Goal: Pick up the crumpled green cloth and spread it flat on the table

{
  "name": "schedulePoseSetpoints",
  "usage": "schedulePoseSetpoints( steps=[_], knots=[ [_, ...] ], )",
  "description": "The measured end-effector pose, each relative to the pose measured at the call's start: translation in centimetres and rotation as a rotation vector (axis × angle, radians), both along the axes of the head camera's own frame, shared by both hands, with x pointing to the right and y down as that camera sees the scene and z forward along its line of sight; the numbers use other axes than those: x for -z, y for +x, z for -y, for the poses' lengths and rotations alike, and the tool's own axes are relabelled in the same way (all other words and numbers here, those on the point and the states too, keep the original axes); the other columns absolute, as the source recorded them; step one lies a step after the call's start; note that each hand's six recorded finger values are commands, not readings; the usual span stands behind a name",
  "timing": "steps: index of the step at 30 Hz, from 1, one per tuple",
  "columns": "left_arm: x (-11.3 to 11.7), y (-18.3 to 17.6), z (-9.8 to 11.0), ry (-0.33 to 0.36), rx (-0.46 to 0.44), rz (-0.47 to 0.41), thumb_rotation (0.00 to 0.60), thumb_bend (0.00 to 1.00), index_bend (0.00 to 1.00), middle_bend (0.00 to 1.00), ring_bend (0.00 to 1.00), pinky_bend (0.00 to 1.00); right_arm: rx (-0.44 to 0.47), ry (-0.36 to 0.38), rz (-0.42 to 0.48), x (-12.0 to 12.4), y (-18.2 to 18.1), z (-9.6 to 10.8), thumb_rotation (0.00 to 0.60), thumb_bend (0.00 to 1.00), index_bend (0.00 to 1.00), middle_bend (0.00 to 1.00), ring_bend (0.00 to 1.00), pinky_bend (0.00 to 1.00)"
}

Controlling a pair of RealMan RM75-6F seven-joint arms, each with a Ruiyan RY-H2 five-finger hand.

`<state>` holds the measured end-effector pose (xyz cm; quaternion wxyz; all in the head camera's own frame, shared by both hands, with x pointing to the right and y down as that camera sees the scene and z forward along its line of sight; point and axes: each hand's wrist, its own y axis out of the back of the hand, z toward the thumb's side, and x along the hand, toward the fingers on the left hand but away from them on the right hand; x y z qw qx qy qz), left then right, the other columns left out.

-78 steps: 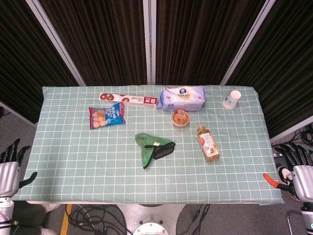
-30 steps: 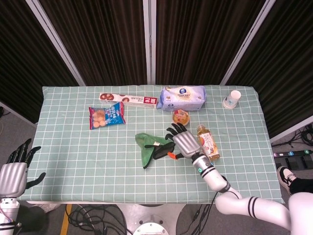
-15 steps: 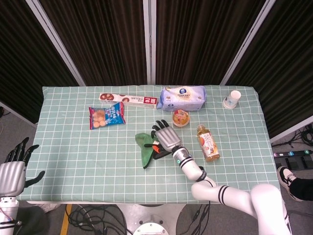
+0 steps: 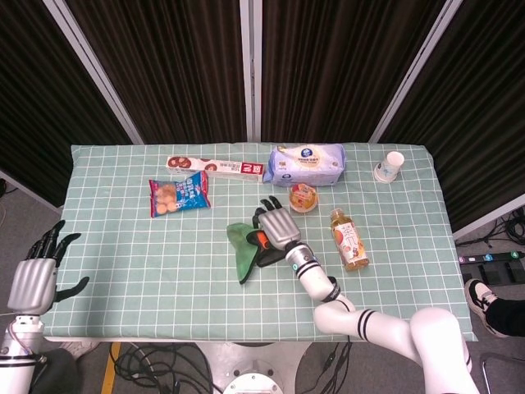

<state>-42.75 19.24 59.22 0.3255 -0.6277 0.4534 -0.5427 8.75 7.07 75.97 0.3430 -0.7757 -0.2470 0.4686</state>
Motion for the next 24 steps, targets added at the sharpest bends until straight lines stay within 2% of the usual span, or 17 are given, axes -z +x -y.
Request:
schedulePoseSetpoints(
  steps=[6, 10, 17, 24],
  knots=[
    [-1.2, 1.4, 2.0, -0.008, 0.009, -0.121, 0.6, 0.22, 0.27, 0.13, 0.1, 0.19, -0.003, 0.048, 0.022, 1.8, -1.1, 0.9, 0.6, 0.5, 0.79, 0.34, 0.12, 0.01],
    [-2.3, 2.6, 3.4, -0.034, 0.029, -0.221, 0.6, 0.21, 0.3, 0.13, 0.1, 0.19, -0.007, 0.104, 0.035, 3.8, -2.6, 2.2, 0.6, 0.51, 0.79, 0.34, 0.12, 0.01],
    [-5.0, 5.4, 5.6, -0.14, 0.088, -0.409, 0.6, 0.14, 0.32, 0.13, 0.12, 0.2, -0.012, 0.201, 0.026, 7.2, -5.5, 4.6, 0.6, 0.51, 0.79, 0.34, 0.12, 0.01],
    [-8.0, 8.5, 7.4, -0.274, 0.124, -0.513, 0.6, 0.06, 0.32, 0.13, 0.12, 0.21, -0.024, 0.278, -0.016, 9.9, -8.6, 6.5, 0.6, 0.51, 0.79, 0.34, 0.12, 0.01]
  ],
)
